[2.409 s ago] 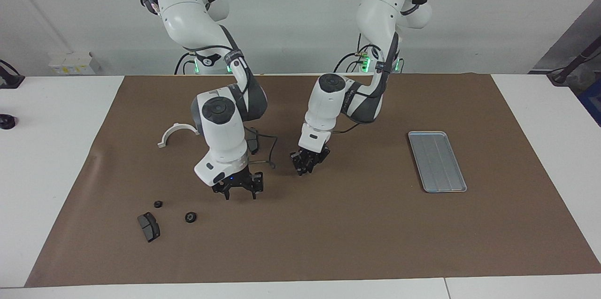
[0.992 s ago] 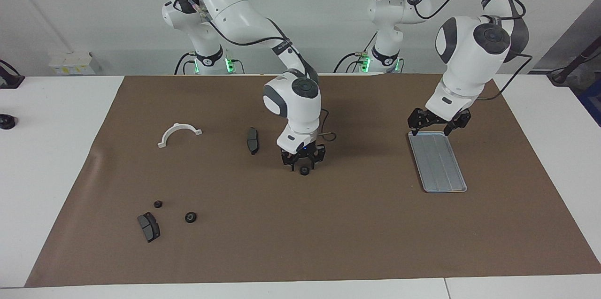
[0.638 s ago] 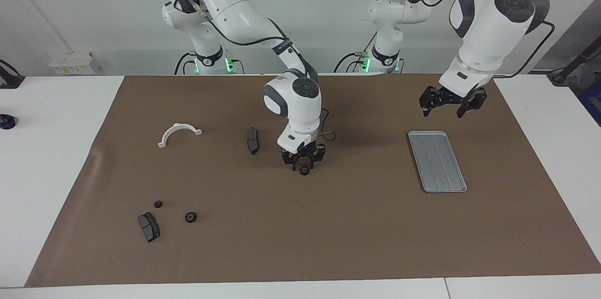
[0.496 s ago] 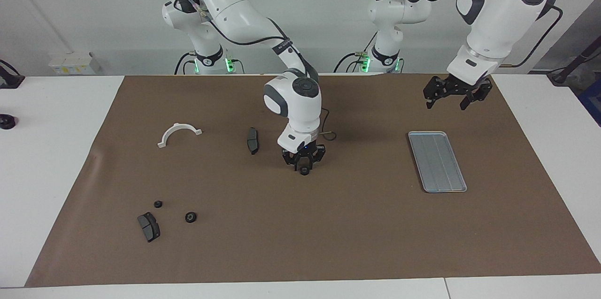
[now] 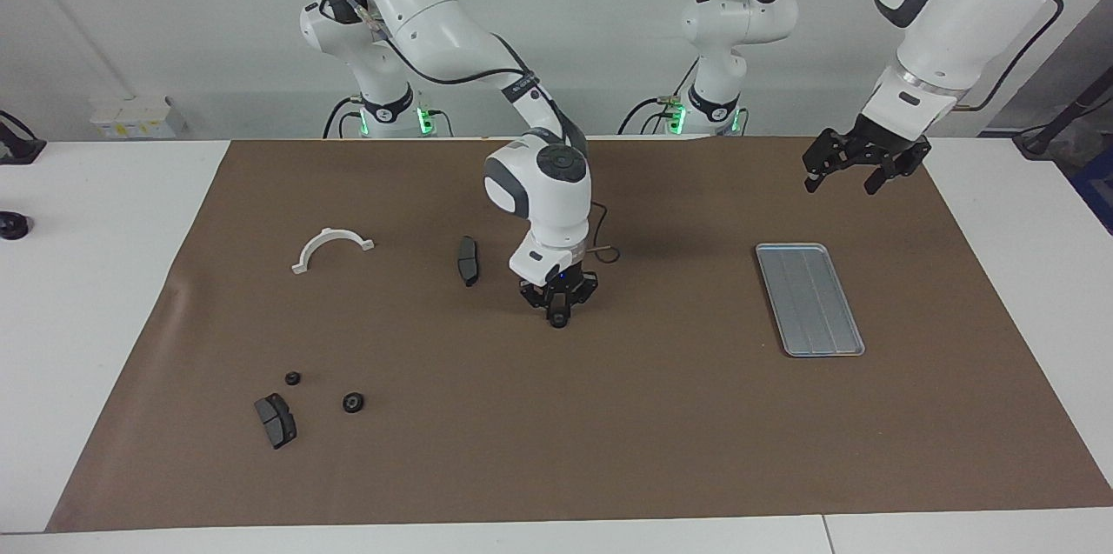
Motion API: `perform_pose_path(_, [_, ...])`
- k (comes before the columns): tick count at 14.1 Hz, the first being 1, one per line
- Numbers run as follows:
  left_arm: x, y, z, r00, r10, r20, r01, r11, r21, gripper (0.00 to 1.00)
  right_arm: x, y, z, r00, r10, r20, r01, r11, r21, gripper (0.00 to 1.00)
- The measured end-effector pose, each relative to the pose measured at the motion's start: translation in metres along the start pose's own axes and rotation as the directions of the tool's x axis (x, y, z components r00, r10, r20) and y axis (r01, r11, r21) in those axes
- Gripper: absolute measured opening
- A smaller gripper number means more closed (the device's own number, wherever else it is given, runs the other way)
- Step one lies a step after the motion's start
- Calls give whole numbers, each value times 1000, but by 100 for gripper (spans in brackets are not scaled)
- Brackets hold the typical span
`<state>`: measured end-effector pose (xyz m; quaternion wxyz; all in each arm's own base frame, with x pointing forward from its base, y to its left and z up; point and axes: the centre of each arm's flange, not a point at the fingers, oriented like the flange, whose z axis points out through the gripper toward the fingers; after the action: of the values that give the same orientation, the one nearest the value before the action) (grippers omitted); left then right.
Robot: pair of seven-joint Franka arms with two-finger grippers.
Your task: Place bearing gear from tray to pile
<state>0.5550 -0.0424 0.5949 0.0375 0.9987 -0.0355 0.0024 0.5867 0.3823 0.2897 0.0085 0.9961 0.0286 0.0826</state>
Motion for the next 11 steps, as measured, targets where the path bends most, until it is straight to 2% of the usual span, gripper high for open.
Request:
perform_pose_path(3, [-3, 2, -7, 1000, 13, 18, -13, 1000, 13, 100, 21, 28, -6, 999, 32, -23, -33, 999, -8, 33])
perform_pose_path(6, [-5, 3, 2, 999, 14, 40, -14, 1000, 13, 100, 56, 97, -11, 999, 28, -34, -29, 999, -31, 33])
perform_pose_path(11, [-6, 0, 0, 999, 10, 37, -11, 1000, 22, 100, 89, 240, -27, 999, 31, 24, -29, 994, -102, 33])
